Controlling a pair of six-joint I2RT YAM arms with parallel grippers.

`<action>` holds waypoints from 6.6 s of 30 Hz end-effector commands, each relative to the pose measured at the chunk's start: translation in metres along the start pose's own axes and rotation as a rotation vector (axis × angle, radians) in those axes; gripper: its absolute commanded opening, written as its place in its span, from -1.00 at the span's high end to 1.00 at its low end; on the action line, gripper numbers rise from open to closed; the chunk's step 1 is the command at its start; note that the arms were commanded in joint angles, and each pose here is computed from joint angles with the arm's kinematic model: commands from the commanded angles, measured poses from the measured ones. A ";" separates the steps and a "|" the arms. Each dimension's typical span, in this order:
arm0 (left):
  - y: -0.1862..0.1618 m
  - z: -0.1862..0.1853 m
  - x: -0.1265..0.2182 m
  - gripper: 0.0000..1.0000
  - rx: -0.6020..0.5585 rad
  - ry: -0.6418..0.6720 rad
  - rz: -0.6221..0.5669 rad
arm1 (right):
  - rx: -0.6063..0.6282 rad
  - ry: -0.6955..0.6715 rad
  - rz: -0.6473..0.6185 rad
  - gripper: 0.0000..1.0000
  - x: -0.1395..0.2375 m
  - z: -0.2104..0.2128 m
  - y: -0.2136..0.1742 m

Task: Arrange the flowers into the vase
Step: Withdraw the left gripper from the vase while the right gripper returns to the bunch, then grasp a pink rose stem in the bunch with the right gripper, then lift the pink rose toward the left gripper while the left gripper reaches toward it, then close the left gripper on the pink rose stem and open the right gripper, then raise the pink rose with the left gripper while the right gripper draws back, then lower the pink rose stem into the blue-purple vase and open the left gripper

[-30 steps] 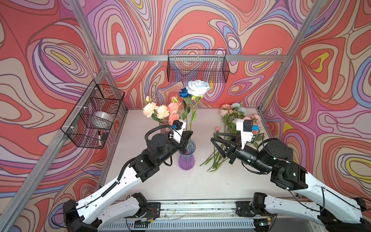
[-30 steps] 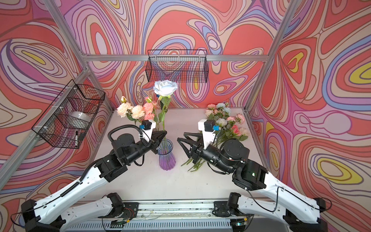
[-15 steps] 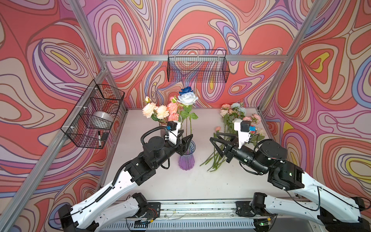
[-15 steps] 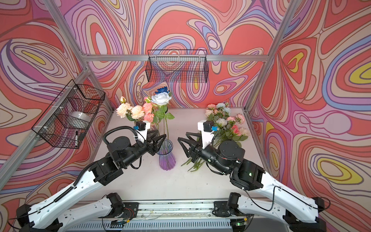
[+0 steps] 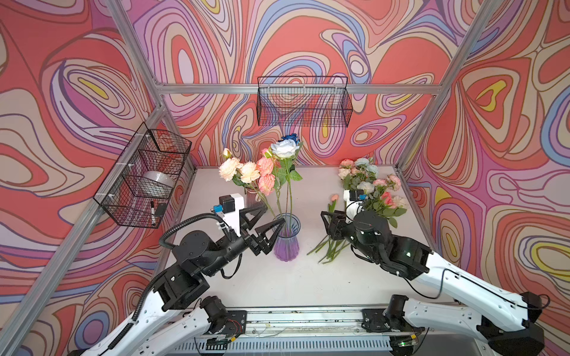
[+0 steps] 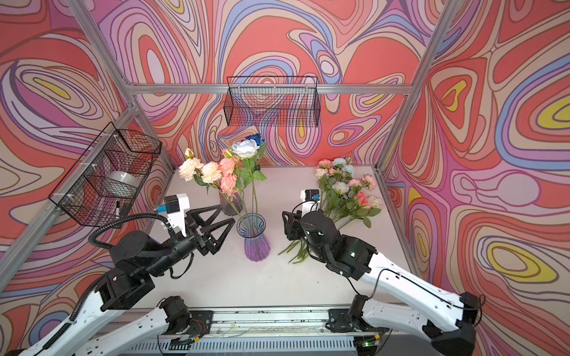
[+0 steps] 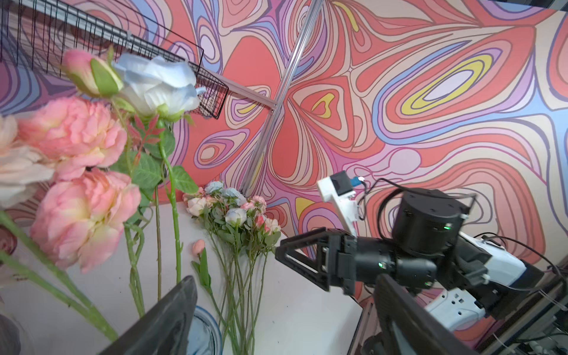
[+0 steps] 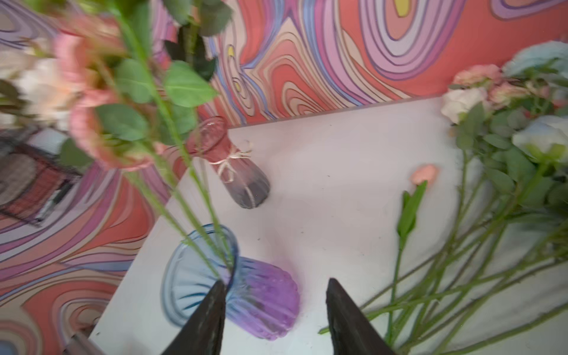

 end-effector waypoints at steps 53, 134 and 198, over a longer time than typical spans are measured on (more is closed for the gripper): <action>-0.124 0.029 0.053 -0.98 0.198 0.107 0.223 | -0.609 -0.595 0.068 0.87 -0.115 -0.264 -0.046; 0.046 -0.058 -0.019 1.00 -0.143 -0.293 0.092 | 0.293 1.021 0.299 0.21 0.110 0.152 -0.061; -0.007 0.031 -0.084 -0.48 -0.202 0.169 0.323 | 0.253 0.899 0.152 0.04 0.125 0.114 -0.036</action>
Point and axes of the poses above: each gripper's point midway between its finger pads, its own x axis back along the fingers, its own z axis along the line the jaws close on, y = z × x, the point moved 1 cm from there along x, back along the fingers, and after that the axes turned 15 degrees about -x, right-handed, at the moved point
